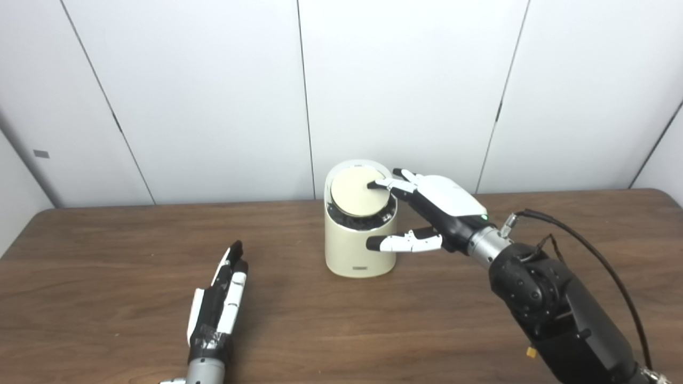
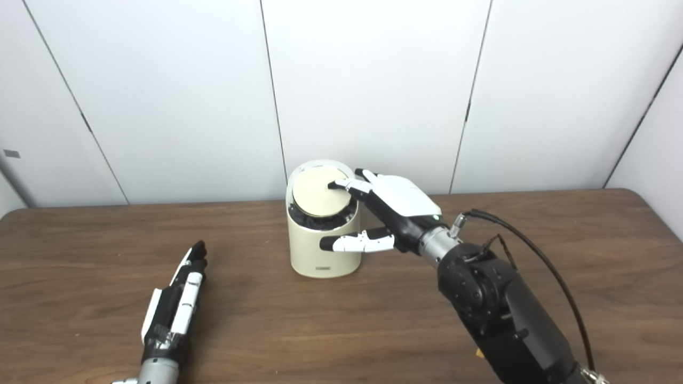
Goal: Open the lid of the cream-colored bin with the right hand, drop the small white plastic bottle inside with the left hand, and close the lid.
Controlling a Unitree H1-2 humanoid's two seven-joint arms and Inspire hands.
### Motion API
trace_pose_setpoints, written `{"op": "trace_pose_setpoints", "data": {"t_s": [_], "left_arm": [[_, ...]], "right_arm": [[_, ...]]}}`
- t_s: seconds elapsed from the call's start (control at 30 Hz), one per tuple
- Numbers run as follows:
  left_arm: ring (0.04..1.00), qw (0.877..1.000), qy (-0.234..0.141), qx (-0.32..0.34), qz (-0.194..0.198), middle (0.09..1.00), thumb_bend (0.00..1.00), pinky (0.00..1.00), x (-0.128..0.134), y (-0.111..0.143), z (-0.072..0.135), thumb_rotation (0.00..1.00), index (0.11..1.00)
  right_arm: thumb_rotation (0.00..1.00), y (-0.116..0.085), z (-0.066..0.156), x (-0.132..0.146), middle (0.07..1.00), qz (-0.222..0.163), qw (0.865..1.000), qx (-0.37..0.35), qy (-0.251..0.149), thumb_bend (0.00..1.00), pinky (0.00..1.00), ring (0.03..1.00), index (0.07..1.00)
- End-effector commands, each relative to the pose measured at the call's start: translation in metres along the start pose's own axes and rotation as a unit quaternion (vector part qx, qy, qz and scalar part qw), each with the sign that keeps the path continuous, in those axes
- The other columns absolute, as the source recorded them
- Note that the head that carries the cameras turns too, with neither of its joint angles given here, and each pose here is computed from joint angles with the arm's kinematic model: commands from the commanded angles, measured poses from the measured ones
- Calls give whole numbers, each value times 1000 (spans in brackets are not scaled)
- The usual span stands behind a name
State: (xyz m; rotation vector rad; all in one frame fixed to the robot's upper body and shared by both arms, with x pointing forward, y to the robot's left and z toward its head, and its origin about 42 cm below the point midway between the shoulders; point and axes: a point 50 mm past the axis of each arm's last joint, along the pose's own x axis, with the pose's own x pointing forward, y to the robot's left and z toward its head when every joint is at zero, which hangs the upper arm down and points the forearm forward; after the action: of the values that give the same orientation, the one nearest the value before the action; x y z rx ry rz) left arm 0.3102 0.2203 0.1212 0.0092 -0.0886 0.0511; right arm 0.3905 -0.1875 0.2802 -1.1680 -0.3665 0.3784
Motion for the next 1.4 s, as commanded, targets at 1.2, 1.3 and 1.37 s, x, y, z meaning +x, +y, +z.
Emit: {"op": "trace_pose_setpoints", "data": {"t_s": [1.2, 1.3, 1.37], "left_arm": [[1000, 1000, -11, 11, -11, 983, 474, 1000, 5, -12, 11, 764, 971], [1000, 1000, -10, 9, -11, 984, 475, 997, 5, -12, 12, 749, 970], [1000, 1000, -10, 9, -11, 985, 467, 1000, 5, -13, 12, 742, 971]], "right_arm": [[828, 6, 34, -4, 886, 11, 997, -34, -68, 632, 1000, 1000, 907], [826, 6, 34, -4, 887, 11, 997, -33, -68, 631, 1000, 1000, 907], [829, 6, 34, -4, 886, 10, 997, -34, -69, 632, 1000, 1000, 907]]}}
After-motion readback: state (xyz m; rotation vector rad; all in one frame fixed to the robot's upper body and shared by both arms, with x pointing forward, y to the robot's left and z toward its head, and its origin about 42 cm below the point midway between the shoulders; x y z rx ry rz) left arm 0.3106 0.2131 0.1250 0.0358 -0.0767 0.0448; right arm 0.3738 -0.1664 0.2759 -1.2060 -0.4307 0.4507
